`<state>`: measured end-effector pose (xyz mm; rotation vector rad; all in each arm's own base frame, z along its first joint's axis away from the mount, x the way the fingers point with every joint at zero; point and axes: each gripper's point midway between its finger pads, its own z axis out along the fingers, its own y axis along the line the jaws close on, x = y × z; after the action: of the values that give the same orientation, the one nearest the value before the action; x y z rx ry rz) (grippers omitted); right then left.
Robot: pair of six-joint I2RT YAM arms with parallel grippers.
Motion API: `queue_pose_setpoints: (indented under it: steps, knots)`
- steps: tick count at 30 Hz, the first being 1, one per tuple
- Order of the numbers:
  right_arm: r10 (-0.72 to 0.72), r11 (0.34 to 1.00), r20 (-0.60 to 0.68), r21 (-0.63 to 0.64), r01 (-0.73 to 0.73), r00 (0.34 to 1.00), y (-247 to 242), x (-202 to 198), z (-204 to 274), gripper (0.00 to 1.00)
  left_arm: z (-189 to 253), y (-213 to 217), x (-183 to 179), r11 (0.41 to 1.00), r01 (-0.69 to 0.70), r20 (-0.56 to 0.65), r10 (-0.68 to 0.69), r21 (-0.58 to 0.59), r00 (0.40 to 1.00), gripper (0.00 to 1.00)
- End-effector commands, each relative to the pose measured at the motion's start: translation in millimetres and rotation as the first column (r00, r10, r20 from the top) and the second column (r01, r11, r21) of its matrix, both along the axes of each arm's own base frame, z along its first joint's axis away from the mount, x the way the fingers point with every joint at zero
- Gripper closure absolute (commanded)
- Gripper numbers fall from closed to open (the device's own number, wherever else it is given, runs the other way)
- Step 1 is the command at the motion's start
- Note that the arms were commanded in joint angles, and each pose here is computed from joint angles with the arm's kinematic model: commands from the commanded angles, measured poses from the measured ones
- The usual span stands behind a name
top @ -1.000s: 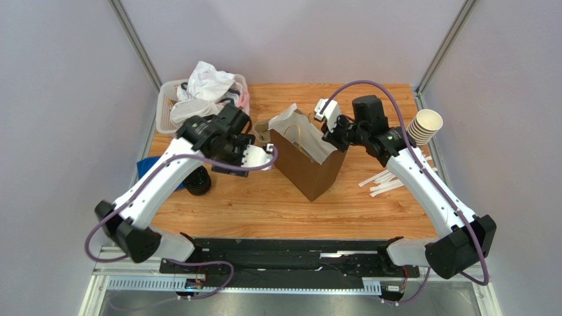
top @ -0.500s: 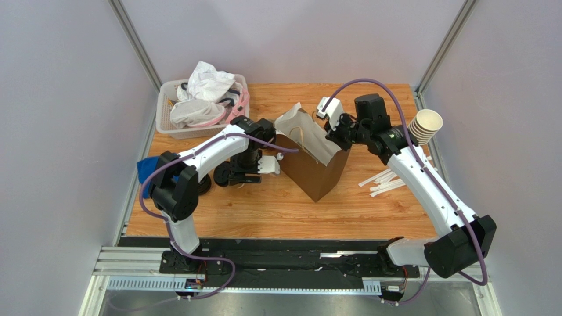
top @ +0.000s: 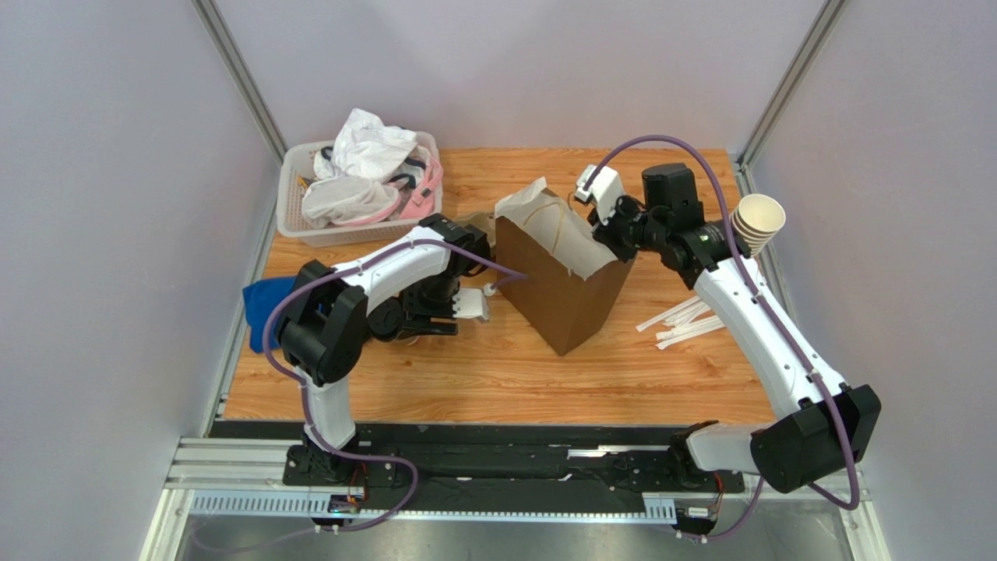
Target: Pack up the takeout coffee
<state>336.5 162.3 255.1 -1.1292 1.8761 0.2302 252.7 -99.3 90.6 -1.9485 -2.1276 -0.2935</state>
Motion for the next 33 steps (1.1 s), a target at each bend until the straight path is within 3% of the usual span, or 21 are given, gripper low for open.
queue_pose_setpoints:
  steps: [1,5,11,12,13,15,26,33]
  knots:
    - [-0.011,1.000,0.029,-0.017,0.012,1.000,-7.0,-1.3,7.5,1.00,33.1,30.5,-46.9,0.982,-0.013,-0.247,0.060,0.191,0.967,0.75]
    - [-0.017,1.000,0.035,-0.017,0.018,0.999,-8.4,-0.2,9.6,1.00,31.1,23.5,-42.6,0.982,-0.008,-0.240,0.054,0.188,0.969,0.63]
    - [-0.024,1.000,0.039,-0.020,0.024,0.999,-11.4,-0.1,10.6,1.00,32.6,17.0,-41.3,0.985,0.007,-0.234,0.033,0.170,0.972,0.36]
    - [-0.023,1.000,0.038,-0.018,0.024,0.999,-11.1,-0.3,10.6,1.00,34.1,15.8,-39.2,0.987,0.006,-0.225,0.032,0.162,0.974,0.27]
    - [-0.023,1.000,0.038,-0.018,0.024,0.999,-10.9,0.2,10.4,1.00,35.2,14.5,-38.4,0.988,0.005,-0.219,0.029,0.156,0.975,0.23]
    - [-0.019,1.000,0.035,-0.018,0.019,0.999,-10.6,-1.0,9.8,1.00,38.2,10.7,-34.7,0.991,0.001,-0.202,0.027,0.137,0.979,0.01]
    - [-0.012,1.000,0.031,-0.015,0.013,0.999,-9.2,-0.2,10.4,1.00,51.3,0.0,-26.7,0.997,0.001,-0.138,0.010,0.083,0.990,0.01]
    - [-0.005,1.000,0.031,-0.015,0.005,1.000,-8.1,0.2,10.6,1.00,87.0,-5.9,-28.3,0.998,-0.013,-0.014,0.012,-0.060,1.000,0.01]
